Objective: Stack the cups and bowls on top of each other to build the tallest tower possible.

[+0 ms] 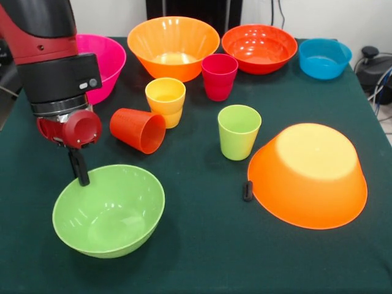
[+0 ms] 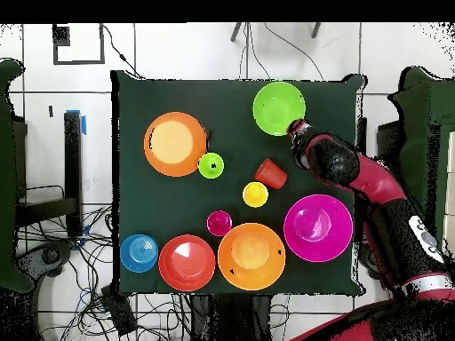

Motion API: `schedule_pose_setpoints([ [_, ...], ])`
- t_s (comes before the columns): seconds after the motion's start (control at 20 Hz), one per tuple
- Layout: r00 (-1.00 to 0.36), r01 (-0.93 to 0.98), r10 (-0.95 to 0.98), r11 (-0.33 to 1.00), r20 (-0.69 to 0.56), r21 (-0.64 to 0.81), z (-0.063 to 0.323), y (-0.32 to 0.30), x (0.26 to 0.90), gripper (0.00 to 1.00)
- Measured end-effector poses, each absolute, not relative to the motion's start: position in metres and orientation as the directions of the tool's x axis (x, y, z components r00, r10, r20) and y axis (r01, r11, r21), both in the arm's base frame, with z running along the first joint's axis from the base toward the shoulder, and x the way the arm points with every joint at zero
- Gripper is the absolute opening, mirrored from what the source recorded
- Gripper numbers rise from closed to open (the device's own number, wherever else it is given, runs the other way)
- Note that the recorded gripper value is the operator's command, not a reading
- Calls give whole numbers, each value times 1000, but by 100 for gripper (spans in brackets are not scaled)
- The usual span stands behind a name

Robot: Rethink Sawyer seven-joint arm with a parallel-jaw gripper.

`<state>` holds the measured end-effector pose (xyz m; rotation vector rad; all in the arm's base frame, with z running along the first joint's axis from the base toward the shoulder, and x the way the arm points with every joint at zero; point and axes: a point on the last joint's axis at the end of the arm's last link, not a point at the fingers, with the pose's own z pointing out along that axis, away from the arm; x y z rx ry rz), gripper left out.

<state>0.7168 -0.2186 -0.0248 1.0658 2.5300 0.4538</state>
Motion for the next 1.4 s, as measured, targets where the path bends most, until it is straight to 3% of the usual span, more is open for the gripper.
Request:
schedule_pose_setpoints([
  [1.4, -715, 619, 654, 756, -247, 212, -25, -237, 677, 0],
])
